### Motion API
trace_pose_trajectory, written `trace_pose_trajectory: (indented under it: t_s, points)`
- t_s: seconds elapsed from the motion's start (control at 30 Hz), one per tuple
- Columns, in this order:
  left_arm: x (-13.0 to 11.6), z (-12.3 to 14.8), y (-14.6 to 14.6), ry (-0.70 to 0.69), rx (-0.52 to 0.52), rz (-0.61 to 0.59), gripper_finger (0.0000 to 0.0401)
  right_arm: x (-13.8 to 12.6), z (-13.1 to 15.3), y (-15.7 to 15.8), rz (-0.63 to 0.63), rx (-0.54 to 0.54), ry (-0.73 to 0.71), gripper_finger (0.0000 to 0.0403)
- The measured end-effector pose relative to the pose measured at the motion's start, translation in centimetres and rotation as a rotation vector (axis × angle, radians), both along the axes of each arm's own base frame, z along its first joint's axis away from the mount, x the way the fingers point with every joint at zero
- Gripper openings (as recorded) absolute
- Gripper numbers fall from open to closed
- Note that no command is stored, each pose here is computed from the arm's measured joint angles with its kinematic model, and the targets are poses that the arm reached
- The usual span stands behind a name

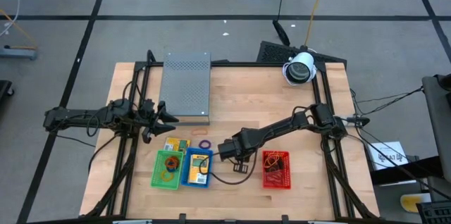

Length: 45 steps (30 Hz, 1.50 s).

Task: Pick & Place Office Desk Supplies
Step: Put the yellow rubber band into the red bin

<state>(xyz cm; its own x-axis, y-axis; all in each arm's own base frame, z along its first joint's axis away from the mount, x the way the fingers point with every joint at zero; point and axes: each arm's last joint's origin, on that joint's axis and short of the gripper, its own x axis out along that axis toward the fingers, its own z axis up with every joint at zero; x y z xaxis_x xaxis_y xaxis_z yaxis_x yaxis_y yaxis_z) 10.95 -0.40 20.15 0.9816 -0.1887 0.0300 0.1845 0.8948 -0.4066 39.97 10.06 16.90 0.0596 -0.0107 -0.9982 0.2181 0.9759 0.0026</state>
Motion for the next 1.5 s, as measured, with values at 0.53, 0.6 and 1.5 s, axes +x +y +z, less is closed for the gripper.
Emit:
trace_pose_trajectory:
  t_s: [0.53,0.6,1.5]
  points:
    - [0.0,0.0,0.0,0.001,0.0,0.0,0.0186,0.1,-0.7,0.1,0.017,0.009,-0.029,0.0084]
    - [0.0,0.0,0.0,0.0,0.001,0.0,0.0186,0.0,-0.9,0.1,0.018,0.009,-0.028,0.0084]
    - [0.0,0.0,0.0,0.0,0.001,0.0,0.0186,-0.4,-2.1,0.4,0.028,0.07,-0.023,0.0084]
